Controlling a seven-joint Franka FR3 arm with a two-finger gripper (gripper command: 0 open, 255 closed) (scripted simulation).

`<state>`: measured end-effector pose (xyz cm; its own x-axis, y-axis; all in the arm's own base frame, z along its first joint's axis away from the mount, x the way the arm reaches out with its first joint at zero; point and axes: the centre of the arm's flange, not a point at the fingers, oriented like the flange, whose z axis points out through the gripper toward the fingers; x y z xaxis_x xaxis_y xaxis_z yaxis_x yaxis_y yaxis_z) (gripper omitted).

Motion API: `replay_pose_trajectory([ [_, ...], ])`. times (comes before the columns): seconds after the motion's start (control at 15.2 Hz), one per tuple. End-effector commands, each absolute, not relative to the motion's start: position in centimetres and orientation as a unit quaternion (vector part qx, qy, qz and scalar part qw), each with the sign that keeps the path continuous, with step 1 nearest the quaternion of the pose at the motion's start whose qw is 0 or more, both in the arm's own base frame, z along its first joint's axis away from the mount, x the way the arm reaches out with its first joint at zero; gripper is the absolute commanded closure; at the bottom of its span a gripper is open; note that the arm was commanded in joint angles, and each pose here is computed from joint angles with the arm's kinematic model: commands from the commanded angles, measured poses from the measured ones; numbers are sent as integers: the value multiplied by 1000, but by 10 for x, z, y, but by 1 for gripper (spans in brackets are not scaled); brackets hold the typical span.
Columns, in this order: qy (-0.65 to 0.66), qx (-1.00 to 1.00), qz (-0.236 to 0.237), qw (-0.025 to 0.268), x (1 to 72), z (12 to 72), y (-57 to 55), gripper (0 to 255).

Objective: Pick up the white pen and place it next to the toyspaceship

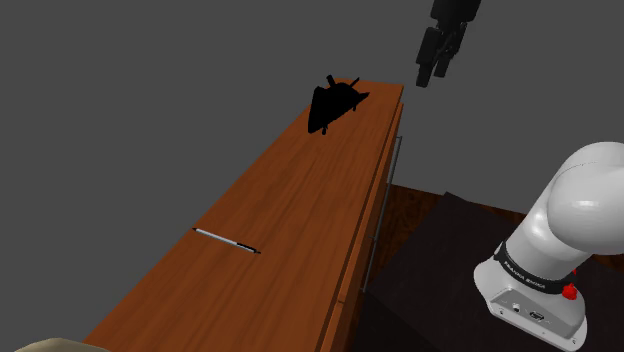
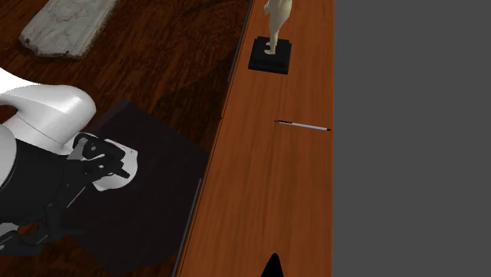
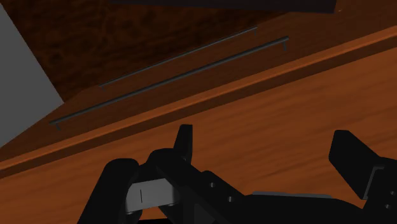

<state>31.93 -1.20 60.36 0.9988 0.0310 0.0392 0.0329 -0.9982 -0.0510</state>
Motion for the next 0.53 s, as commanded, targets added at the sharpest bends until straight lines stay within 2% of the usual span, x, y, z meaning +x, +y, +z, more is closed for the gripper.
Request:
replay_pose_trajectory([
  [0.0,-16,-999,-19,26,319,604,-12,0],
  [0.46,-46,-998,-17,45,369,560,48,0],
])
